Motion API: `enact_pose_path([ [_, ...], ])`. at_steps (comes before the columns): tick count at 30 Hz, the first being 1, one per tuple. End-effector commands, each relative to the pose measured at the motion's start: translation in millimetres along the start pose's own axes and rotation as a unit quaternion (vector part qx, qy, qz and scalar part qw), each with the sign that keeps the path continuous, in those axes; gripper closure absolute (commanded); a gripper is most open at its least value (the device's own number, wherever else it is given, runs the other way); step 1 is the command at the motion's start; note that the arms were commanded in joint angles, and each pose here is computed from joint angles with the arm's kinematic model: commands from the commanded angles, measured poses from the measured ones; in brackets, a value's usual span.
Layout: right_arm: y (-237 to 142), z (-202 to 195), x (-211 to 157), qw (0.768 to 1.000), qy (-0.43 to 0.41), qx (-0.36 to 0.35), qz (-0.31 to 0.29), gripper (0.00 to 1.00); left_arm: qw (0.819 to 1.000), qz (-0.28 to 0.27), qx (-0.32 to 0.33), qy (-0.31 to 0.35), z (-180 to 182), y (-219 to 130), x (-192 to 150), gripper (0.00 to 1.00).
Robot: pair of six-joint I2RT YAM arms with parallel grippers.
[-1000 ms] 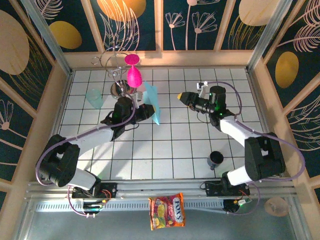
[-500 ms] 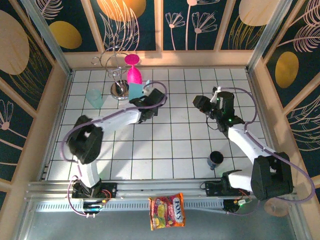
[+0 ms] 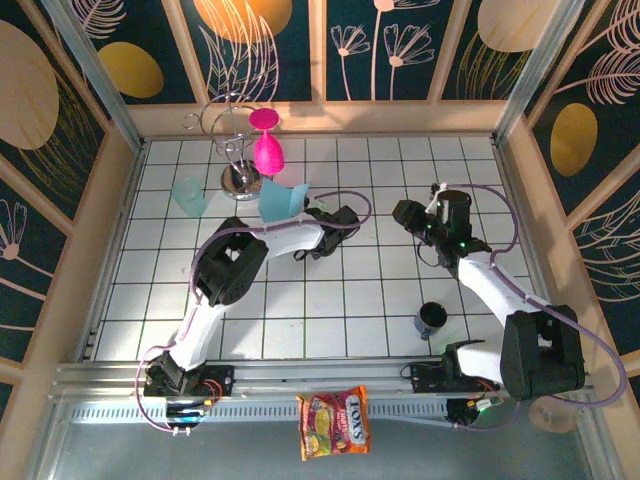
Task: Fold a paper plane with a square sheet of paper (pick it up from the middle)
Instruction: Turn over the paper at the center of the table.
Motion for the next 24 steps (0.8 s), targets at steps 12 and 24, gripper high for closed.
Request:
enact_pose_path([
  [12,-2.1,-1.8,1.3,1.0,0.012,0.0,-0.006,0.55,0.999,0.011,-0.042,0.015,-42.4,-3.1,-0.5,0.81],
  [24,-0.4,0.7,6.7,1.0,0.011,-0.007,-0.014,0.52,0.943,-0.021,-0.305,-0.129,-28.3,-62.0,14.8,0.6],
])
Point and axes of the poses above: each hand's point on the last joint's axis, 136 mm out from that joint toward the fingers, its own y axis out along the fingers, its own z axis along the line the jaws close on, x = y × z, the point moved 8 cm from there along -y, back along the fingers, and after that the axes turned 10 degrees about y, right-handed, at the moved point
